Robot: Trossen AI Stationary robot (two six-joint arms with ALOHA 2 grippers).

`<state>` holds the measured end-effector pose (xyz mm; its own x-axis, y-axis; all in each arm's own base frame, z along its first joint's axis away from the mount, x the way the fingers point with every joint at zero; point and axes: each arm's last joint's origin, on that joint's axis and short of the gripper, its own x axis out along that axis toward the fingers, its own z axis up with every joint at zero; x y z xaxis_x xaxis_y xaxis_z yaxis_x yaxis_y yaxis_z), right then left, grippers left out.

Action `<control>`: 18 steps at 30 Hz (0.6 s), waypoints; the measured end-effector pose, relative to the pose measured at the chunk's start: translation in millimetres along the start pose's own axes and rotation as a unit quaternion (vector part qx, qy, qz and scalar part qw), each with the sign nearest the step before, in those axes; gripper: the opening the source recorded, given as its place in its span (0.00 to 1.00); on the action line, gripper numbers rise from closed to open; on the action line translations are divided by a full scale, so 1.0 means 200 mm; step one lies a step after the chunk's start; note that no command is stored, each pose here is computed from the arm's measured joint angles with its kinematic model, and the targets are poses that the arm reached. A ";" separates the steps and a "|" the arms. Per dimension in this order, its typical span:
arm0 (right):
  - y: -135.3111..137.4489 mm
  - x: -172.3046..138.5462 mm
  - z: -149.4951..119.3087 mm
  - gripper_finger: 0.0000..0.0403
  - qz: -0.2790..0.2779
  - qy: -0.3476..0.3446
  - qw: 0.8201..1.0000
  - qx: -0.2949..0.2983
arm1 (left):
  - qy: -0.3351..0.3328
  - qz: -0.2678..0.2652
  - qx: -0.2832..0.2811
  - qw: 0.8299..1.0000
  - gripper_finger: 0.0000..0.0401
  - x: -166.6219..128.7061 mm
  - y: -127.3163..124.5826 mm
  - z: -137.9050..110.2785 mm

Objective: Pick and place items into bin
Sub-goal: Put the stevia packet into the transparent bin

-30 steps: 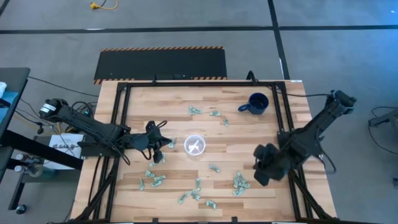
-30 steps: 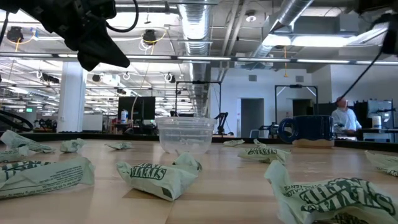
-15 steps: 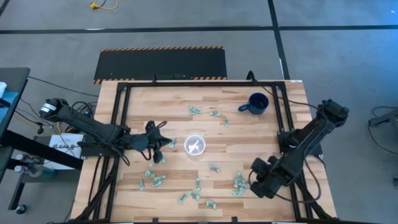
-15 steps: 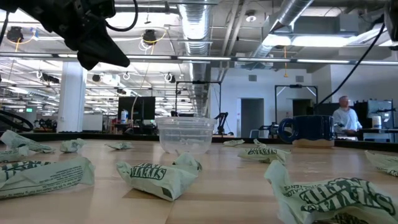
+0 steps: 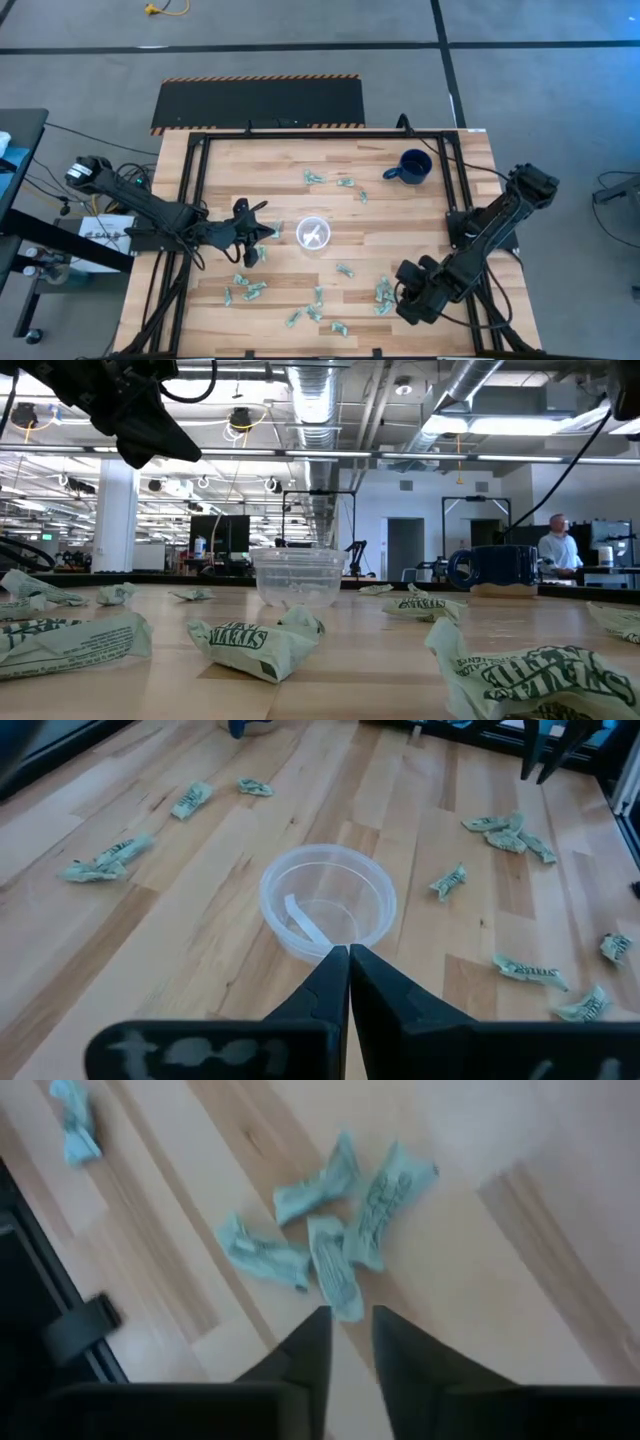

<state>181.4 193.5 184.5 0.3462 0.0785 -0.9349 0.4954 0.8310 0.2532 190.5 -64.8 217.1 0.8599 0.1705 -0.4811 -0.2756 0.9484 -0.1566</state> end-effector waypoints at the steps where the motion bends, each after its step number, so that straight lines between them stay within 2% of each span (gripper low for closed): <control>1: 0.00 0.00 0.01 0.23 -0.002 -0.005 1.000 0.002 | 0.000 0.000 0.000 1.000 0.00 0.00 0.00 0.00; 5: 0.00 0.01 0.03 0.33 -0.002 -0.007 1.000 0.012 | -0.002 0.004 0.000 1.000 0.00 0.00 0.00 0.00; 8: 0.01 0.05 0.05 0.38 -0.003 -0.015 1.000 0.018 | -0.006 0.012 0.000 1.000 0.00 0.00 0.00 0.00; 12: 0.01 0.13 0.04 0.39 -0.023 0.002 1.000 0.018 | -0.008 0.015 0.000 1.000 0.00 0.00 0.00 0.00; 18: 0.03 0.22 0.00 0.34 -0.040 0.017 0.999 0.008 | -0.008 0.016 -0.004 1.000 0.00 0.00 0.00 0.00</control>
<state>199.6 200.8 144.9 0.2783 0.0319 -0.9600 0.5335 0.8260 0.1821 190.4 -63.7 217.2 0.8574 0.2050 -0.4720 -0.3061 0.9405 -0.1477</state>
